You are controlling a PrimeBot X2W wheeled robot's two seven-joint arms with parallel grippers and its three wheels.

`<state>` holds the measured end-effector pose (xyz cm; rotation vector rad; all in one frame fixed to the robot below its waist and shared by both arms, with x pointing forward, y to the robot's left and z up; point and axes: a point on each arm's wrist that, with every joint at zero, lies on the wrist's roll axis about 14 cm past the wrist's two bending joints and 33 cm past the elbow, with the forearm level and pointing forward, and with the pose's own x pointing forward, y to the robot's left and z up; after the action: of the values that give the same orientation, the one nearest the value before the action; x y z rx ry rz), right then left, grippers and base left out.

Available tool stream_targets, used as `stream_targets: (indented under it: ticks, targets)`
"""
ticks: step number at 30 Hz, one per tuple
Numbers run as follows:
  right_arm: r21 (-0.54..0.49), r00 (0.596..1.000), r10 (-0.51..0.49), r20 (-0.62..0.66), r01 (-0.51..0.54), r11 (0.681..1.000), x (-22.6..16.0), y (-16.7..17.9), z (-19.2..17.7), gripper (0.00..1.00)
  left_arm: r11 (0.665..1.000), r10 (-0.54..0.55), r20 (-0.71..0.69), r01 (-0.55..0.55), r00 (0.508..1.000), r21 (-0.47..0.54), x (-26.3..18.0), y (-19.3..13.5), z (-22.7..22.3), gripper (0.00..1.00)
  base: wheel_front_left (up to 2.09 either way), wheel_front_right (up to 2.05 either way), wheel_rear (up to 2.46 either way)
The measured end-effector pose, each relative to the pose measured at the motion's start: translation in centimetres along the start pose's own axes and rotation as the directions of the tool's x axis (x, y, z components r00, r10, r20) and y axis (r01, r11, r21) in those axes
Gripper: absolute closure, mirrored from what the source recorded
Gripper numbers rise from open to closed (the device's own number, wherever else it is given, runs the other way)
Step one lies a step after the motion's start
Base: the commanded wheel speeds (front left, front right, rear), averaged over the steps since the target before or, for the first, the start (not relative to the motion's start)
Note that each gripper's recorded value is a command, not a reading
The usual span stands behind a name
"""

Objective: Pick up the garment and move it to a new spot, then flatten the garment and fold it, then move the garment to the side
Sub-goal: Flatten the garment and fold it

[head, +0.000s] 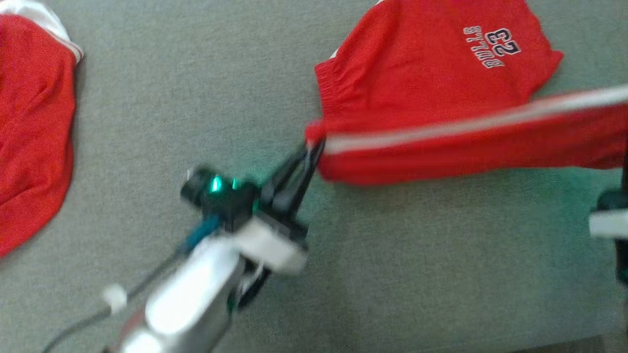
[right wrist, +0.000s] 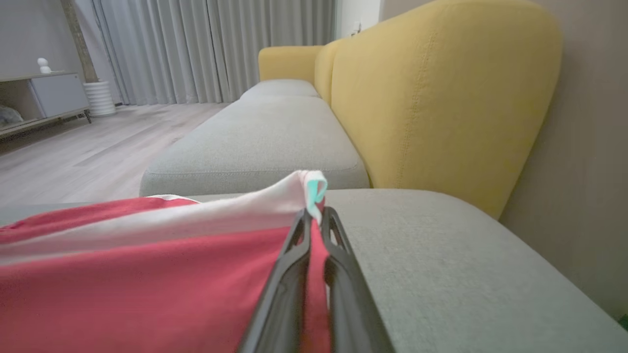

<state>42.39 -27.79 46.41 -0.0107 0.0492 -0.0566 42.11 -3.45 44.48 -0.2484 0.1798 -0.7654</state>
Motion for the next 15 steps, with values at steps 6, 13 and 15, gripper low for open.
stream_targets:
  ticks: [6, 13, 15]
  targets:
    - [-0.011, 0.998, 0.054, -0.037, -0.054, 0.998, 6.6, 0.7, -1.0, 1.00, 0.998, 0.035, 0.026, -0.036, 0.999, 0.048, 4.8, 3.4, 3.2, 1.00, 0.00, 0.00, 0.00]
    - [-0.064, 0.988, 0.106, -0.108, -0.113, 0.992, 12.7, 2.1, -2.9, 1.00, 0.995, 0.089, -0.050, -0.086, 0.995, 0.058, 7.7, 7.2, 2.4, 1.00, 0.00, 0.00, 0.00]
    - [-0.076, 0.985, 0.114, -0.127, -0.124, 0.989, 14.2, 2.4, -3.4, 1.00, 0.993, 0.097, -0.059, -0.093, 0.994, 0.066, 8.4, 8.0, 2.3, 1.00, 0.00, 0.00, 0.00]
